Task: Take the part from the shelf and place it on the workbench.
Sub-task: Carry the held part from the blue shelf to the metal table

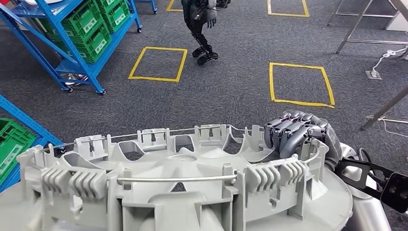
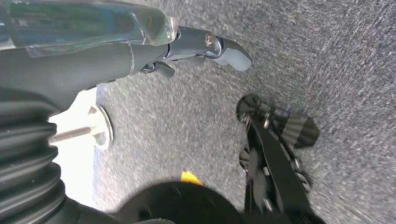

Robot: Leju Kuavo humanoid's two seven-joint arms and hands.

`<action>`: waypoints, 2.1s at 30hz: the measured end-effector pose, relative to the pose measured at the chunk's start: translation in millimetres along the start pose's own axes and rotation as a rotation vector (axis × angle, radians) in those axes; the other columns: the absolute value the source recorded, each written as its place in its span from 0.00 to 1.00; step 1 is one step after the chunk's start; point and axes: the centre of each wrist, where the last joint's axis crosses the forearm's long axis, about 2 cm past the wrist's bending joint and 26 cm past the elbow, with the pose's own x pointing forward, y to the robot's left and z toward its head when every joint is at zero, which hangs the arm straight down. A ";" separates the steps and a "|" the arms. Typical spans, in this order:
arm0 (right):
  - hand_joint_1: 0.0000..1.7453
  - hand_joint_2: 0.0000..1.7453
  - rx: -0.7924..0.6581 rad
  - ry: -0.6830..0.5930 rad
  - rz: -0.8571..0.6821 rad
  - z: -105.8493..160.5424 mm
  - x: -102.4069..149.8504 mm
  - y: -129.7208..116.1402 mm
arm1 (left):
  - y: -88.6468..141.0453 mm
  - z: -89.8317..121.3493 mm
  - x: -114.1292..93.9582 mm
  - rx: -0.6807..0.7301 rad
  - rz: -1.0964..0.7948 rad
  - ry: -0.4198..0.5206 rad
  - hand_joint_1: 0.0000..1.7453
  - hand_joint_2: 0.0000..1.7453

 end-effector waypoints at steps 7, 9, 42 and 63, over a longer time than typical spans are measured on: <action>1.00 1.00 0.034 -0.012 0.046 1.7 11.9 -2.3 | 1.1 0.1 -1.9 0.015 0.048 0.008 0.00 1.00; 1.00 1.00 0.044 -0.012 0.057 -1.1 14.9 -2.1 | 0.4 0.2 -2.4 0.015 0.049 0.016 0.00 1.00; 1.00 1.00 0.012 0.101 0.177 55.7 70.8 10.5 | -1.0 0.8 -6.6 -0.026 -0.042 -0.003 0.00 1.00; 1.00 1.00 0.033 0.080 0.231 42.3 61.9 -17.9 | 1.8 0.2 -3.6 -0.019 -0.032 0.004 0.00 1.00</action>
